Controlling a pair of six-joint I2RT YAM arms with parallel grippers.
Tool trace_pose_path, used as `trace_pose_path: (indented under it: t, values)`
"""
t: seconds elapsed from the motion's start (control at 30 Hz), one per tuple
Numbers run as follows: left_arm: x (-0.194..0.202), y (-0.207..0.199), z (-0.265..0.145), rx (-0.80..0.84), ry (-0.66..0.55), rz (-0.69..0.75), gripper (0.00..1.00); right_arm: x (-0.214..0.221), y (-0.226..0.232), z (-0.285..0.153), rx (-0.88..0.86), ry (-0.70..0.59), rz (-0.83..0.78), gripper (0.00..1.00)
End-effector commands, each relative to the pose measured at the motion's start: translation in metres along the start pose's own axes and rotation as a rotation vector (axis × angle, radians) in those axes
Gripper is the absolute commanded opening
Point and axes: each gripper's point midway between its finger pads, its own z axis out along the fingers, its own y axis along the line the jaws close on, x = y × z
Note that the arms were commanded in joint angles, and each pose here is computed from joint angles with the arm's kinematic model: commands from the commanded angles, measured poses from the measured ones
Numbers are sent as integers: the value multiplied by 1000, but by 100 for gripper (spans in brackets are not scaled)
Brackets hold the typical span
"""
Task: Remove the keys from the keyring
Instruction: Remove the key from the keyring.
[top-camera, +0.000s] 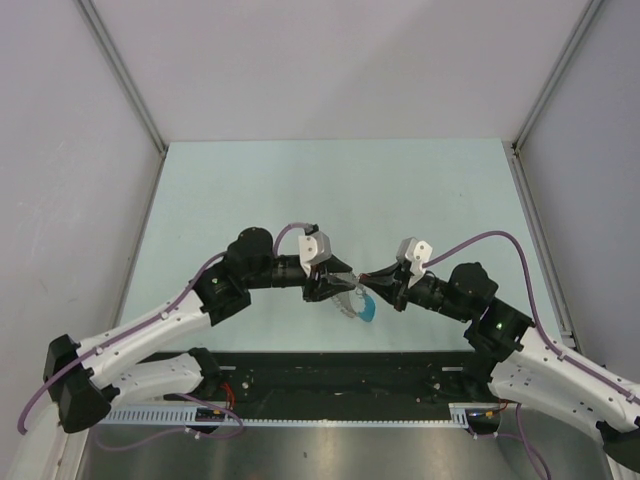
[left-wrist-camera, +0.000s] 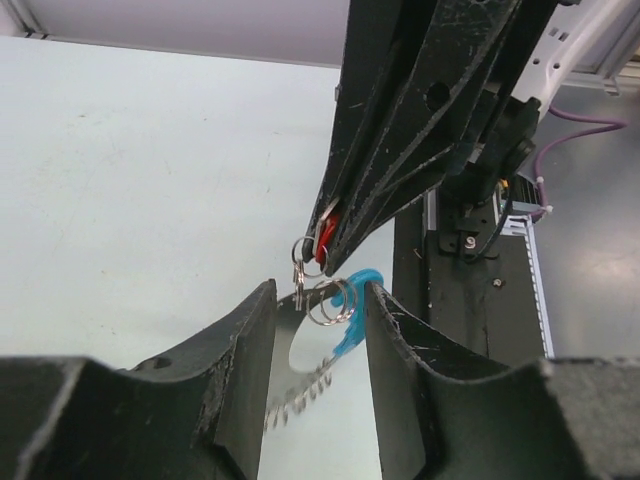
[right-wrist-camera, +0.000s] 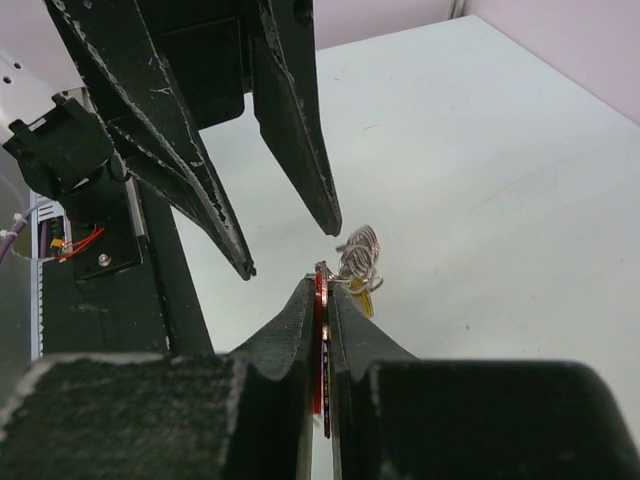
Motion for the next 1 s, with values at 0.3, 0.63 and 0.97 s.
trace_pose_path:
  t: [0.3,0.63,0.97]
  values:
    - [-4,14,13,-68,22,48,41,-51,2,-2,8,-141,-7,0]
    - [-6,9,25,-38,42,80,22,-51,6,-3,1,-140,-2,0]
    - [1,15,15,-30,30,152,0,-46,1,-13,42,-120,22,0]
